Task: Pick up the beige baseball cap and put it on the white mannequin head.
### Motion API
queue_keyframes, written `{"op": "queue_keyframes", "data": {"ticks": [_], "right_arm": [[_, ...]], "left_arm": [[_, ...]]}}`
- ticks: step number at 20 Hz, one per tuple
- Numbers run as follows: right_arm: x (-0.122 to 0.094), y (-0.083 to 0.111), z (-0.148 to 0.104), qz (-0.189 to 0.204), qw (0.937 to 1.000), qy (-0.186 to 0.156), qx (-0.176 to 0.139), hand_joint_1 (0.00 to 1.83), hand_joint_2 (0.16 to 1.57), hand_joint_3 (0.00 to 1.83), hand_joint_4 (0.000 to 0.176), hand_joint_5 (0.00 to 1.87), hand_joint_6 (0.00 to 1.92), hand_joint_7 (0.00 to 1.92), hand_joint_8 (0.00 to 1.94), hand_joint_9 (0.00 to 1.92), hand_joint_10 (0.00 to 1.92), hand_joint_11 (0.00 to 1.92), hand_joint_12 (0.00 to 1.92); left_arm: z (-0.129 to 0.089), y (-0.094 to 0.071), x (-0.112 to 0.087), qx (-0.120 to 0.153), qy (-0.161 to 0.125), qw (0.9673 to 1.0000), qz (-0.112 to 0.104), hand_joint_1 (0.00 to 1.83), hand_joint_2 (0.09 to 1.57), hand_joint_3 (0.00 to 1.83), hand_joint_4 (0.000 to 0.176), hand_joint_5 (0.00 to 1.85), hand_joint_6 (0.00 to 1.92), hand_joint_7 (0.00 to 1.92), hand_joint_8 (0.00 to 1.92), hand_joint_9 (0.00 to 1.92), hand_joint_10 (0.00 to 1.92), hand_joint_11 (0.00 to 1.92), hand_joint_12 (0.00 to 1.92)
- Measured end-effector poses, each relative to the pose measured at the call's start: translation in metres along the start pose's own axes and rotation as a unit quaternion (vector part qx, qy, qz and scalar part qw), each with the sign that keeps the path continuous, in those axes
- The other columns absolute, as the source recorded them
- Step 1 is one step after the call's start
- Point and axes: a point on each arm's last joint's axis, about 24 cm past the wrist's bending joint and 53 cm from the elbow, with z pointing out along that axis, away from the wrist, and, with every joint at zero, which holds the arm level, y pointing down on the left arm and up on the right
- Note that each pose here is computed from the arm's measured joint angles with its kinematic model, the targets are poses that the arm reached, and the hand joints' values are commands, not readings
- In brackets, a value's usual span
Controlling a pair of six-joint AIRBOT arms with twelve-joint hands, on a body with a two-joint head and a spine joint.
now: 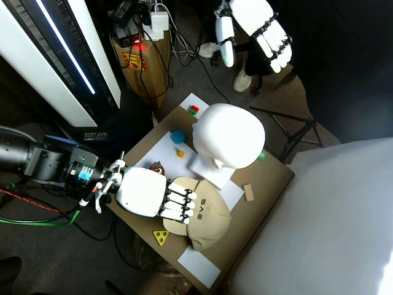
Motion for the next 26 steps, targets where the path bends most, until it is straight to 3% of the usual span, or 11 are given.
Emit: {"op": "queue_keyframes", "data": {"ticks": [5, 7, 10, 14, 18, 26], "right_arm": [[0.012, -0.010, 0.022, 0.011, 0.9998, -0.007, 0.016, 1.29, 1.11, 0.01, 0.000, 0.13, 0.00, 0.17, 0.00, 0.18, 0.00, 0.00, 0.58], [0.016, -0.007, 0.029, 0.014, 0.9997, -0.012, 0.017, 1.30, 1.11, 0.01, 0.000, 0.12, 0.00, 0.16, 0.00, 0.16, 0.00, 0.00, 0.53], [0.026, -0.013, 0.045, 0.023, 0.9993, -0.008, 0.028, 1.29, 1.11, 0.01, 0.000, 0.12, 0.00, 0.15, 0.00, 0.15, 0.00, 0.00, 0.50], [0.023, -0.020, 0.062, 0.022, 0.9990, -0.004, 0.039, 1.29, 1.11, 0.00, 0.000, 0.13, 0.00, 0.17, 0.00, 0.16, 0.01, 0.00, 0.54], [0.029, -0.013, 0.078, 0.023, 0.9990, -0.002, 0.038, 1.31, 1.12, 0.00, 0.000, 0.14, 0.00, 0.17, 0.00, 0.16, 0.00, 0.00, 0.59], [0.029, 0.005, 0.087, 0.031, 0.9993, -0.003, 0.023, 1.28, 1.12, 0.00, 0.000, 0.17, 0.01, 0.19, 0.00, 0.19, 0.01, 0.00, 0.64]], "left_arm": [[0.007, -0.009, 0.019, 0.013, 0.013, 0.9996, -0.020, 0.00, 1.14, 0.00, 0.002, 0.07, 0.00, 0.05, 0.00, 0.05, 0.00, 0.00, 0.37], [0.009, -0.014, 0.025, 0.008, 0.011, 0.9992, -0.038, 0.00, 1.14, 0.00, 0.002, 0.07, 0.00, 0.05, 0.00, 0.05, 0.00, 0.00, 0.38], [0.009, -0.018, 0.036, 0.007, 0.019, 0.9988, -0.046, 0.00, 1.14, 0.00, 0.000, 0.07, 0.00, 0.06, 0.00, 0.06, 0.00, 0.00, 0.41], [0.014, -0.010, 0.030, 0.002, 0.007, 0.9990, -0.045, 0.00, 1.14, 0.00, 0.000, 0.07, 0.00, 0.05, 0.00, 0.04, 0.00, 0.00, 0.41], [0.015, -0.003, 0.037, 0.007, 0.015, 0.9980, -0.060, 0.00, 1.14, 0.00, 0.000, 0.08, 0.00, 0.04, 0.00, 0.03, 0.00, 0.00, 0.36], [0.025, -0.006, 0.029, 0.034, 0.006, 0.9979, -0.056, 0.00, 1.14, 0.00, 0.000, 0.08, 0.00, 0.05, 0.00, 0.03, 0.00, 0.00, 0.37]]}}
